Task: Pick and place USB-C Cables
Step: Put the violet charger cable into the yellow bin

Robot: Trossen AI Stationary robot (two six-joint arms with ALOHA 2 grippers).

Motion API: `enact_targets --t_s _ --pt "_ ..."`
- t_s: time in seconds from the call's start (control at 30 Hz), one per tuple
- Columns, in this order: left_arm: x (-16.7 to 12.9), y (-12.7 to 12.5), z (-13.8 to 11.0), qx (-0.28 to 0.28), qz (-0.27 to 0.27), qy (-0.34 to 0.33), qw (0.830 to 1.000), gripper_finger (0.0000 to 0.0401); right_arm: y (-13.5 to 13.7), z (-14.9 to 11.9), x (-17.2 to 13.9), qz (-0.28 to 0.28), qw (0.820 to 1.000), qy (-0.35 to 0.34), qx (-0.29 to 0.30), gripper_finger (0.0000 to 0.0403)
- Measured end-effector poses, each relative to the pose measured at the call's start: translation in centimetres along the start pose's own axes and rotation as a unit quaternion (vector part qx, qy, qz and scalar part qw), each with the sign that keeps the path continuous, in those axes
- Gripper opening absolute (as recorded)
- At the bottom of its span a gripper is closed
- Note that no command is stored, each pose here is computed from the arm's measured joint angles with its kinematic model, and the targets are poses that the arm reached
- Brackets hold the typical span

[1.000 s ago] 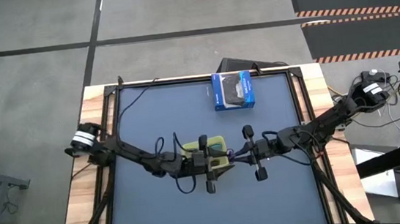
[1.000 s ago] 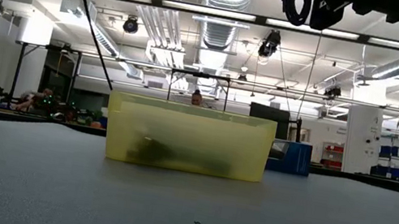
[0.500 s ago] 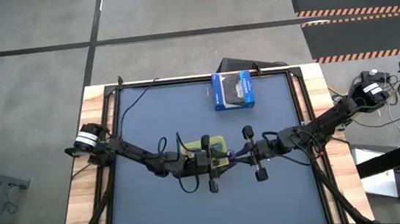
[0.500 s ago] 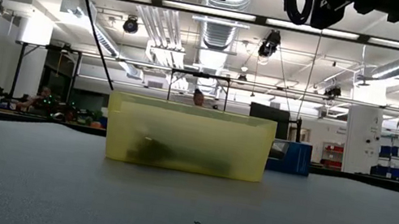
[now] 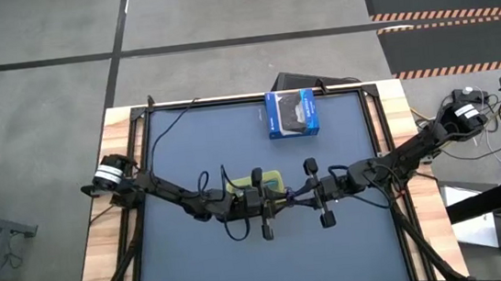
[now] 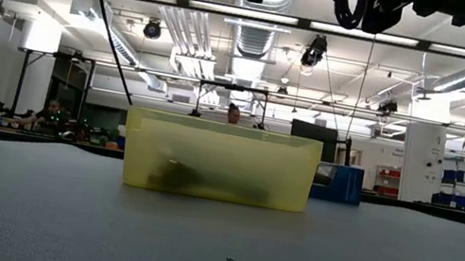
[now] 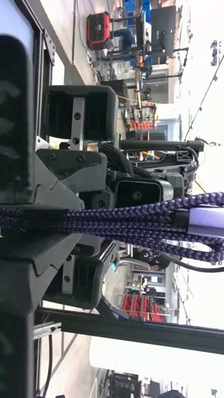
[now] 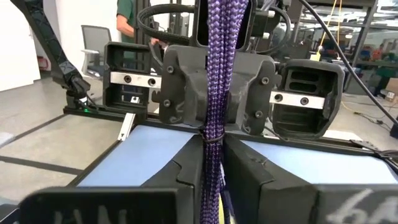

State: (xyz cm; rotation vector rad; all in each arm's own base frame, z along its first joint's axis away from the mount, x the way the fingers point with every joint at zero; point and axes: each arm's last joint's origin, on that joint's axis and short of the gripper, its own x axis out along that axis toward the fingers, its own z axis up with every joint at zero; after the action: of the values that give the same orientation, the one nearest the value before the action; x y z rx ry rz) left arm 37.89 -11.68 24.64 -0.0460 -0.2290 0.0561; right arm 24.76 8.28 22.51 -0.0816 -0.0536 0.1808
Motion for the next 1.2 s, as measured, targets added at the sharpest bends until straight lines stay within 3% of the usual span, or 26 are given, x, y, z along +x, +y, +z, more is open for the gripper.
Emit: enact_targets --t_s 0.47,0.77,0.97,1.2 --pt "-0.2 0.0 0.1 0.008 -0.003 0.035 0.999 0.0025 -0.2 0.4 -0.5 -0.003 1.000 0.015 0.006 0.0163" --pt "-1.0 1.0 1.6 -0.011 0.022 0.138 0.990 0.0019 -0.9 1.9 -2.9 -0.047 0.997 0.059 0.016 0.0170" --pt "-1.7 2.4 2.3 -0.049 0.063 0.245 0.966 0.0017 -1.3 2.7 -4.3 -0.063 0.995 0.073 0.017 0.0156" --pt "-1.2 3.4 4.5 -0.065 0.123 0.385 0.912 0.0016 -1.6 3.3 -5.4 -0.063 0.995 0.079 0.015 0.0139"
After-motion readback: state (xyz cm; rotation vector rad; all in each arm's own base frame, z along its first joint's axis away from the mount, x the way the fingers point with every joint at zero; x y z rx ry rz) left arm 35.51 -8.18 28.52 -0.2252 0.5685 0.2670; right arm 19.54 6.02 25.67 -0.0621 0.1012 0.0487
